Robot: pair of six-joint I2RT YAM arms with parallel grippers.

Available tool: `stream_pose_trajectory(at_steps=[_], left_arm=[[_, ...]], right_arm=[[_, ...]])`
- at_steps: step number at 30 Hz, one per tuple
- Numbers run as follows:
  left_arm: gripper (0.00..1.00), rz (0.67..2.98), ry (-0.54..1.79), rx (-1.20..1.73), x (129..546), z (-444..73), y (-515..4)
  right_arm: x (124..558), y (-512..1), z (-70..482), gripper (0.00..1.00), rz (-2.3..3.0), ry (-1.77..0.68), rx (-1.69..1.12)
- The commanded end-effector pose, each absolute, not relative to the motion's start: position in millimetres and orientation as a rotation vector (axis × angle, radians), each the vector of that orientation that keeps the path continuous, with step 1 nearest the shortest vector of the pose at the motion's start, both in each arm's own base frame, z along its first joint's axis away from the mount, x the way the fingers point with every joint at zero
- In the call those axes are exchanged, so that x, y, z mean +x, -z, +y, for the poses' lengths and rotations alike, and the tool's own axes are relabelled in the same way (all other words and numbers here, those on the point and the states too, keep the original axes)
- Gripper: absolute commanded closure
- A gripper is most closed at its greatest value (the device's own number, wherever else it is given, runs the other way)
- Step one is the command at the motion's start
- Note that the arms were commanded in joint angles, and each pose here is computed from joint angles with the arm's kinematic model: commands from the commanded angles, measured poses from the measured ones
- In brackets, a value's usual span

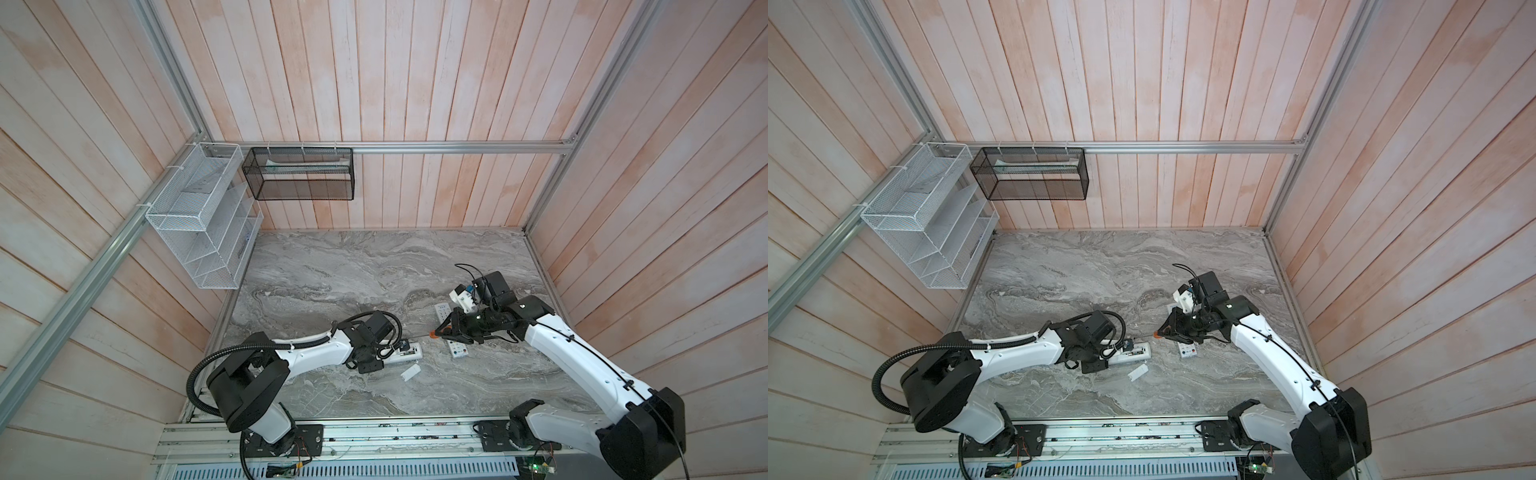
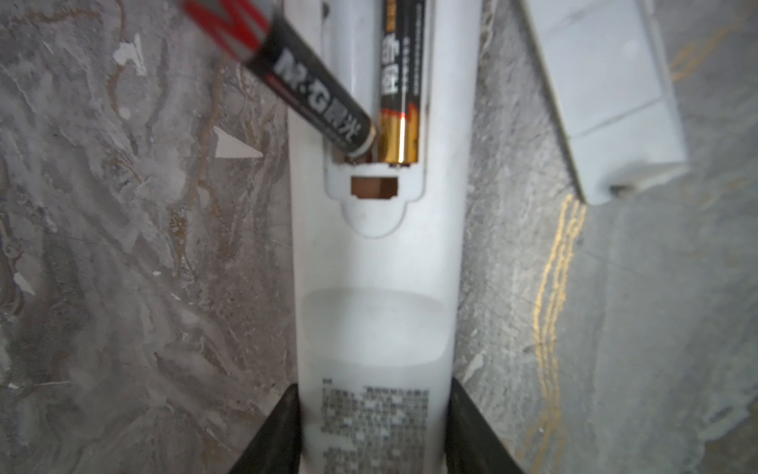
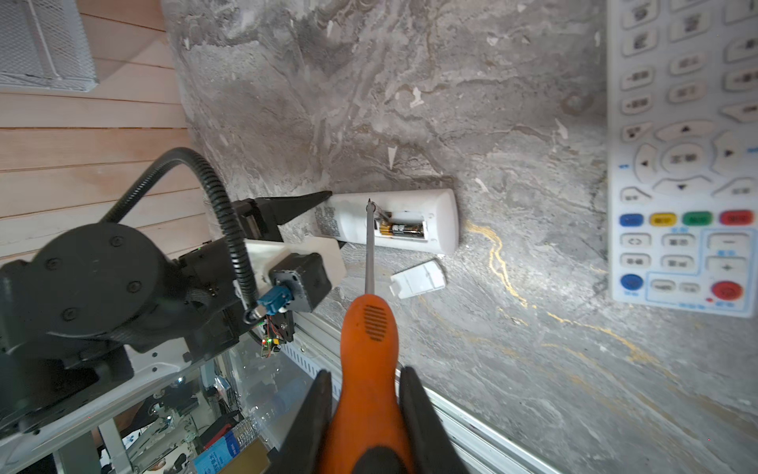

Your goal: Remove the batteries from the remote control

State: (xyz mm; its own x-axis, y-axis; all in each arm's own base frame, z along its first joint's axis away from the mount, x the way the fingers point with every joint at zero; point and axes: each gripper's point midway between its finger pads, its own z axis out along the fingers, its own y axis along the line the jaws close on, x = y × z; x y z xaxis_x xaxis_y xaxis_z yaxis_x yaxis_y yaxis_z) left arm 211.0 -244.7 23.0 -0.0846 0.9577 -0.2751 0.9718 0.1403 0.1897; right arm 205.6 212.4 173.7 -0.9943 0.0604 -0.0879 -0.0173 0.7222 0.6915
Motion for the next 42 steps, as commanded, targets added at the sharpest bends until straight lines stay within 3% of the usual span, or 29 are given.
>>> stream_pose_trajectory(at_steps=[1, 11, 20, 42], left_arm=[[0.95, 2.116, 0.098, 1.918, 200.3, -243.9, -8.8], [0.96, 2.133, 0.166, 1.931, 193.1, -247.2, -7.0], [0.96, 2.140, 0.148, 1.930, 195.6, -245.9, -5.1], [0.97, 2.141, 0.122, 1.896, 204.1, -246.1, -10.1]], right_arm=[[209.1, -189.7, 223.4, 1.00, 2.769, -1.214, -0.012], [216.5, -181.8, 224.0, 1.00, 2.777, -1.178, -0.024], [208.6, -178.7, 193.7, 1.00, 2.857, -0.900, -0.061], [175.5, -157.2, 187.8, 1.00, 2.966, -0.898, -0.081]])
